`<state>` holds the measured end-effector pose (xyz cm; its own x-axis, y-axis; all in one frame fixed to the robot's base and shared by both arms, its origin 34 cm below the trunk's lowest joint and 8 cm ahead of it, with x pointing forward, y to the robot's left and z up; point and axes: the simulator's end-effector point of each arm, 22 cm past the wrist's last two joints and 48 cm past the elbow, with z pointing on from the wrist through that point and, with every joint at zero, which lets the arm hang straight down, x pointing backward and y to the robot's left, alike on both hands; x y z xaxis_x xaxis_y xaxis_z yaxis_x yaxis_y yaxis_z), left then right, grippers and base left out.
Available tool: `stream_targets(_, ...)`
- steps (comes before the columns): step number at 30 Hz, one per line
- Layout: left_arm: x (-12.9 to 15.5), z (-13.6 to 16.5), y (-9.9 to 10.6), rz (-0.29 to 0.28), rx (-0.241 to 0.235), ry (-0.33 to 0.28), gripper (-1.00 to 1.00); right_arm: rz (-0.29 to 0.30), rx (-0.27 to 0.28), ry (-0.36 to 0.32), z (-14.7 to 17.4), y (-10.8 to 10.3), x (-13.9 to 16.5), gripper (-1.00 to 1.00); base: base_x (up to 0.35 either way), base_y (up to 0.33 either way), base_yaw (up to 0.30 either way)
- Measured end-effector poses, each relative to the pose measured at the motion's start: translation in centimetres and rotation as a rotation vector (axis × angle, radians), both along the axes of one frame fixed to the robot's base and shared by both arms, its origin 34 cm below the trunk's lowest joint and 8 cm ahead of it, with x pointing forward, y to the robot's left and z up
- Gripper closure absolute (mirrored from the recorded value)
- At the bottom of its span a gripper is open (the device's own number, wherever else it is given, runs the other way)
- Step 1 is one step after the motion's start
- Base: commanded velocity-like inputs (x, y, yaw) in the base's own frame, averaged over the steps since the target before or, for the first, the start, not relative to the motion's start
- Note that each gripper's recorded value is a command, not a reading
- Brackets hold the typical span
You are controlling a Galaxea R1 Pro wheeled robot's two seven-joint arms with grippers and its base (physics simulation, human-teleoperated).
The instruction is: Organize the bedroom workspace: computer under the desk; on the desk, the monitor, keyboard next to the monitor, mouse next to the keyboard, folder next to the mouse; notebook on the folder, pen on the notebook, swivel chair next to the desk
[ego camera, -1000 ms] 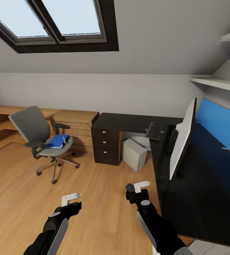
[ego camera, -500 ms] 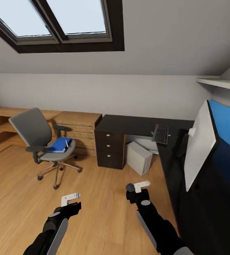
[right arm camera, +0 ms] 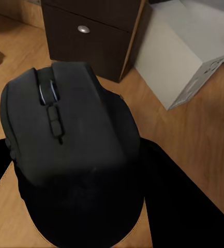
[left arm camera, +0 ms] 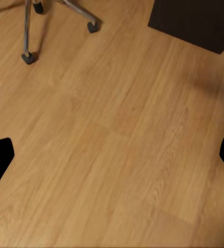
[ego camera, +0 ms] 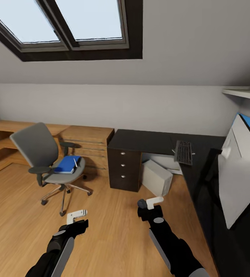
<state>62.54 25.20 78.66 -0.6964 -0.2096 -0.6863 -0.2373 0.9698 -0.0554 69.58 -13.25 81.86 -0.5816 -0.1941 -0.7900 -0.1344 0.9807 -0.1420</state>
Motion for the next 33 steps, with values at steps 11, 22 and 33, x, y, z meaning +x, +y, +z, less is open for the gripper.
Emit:
stream_targets(11, 0.0, 2.2, 0.0, 0.000, 0.001, -0.016, -1.00, 0.000, -0.001, -0.018, 2.4, 0.0, 0.0, 1.00, 0.269, 0.010, 0.000)
stream_targets(22, -0.1, 3.9, 0.0, 0.001, -0.001, -0.022, -1.00, 0.000, 0.000, -0.025, 4.2, 0.0, -0.2, 1.00, 0.292, 0.155, 0.003)
stream_targets(33, -0.4, 5.1, 0.0, 0.001, 0.000, -0.021, -1.00, 0.000, 0.004, -0.024, 5.4, 0.1, -0.4, 1.00, 0.295, 0.205, 0.000)
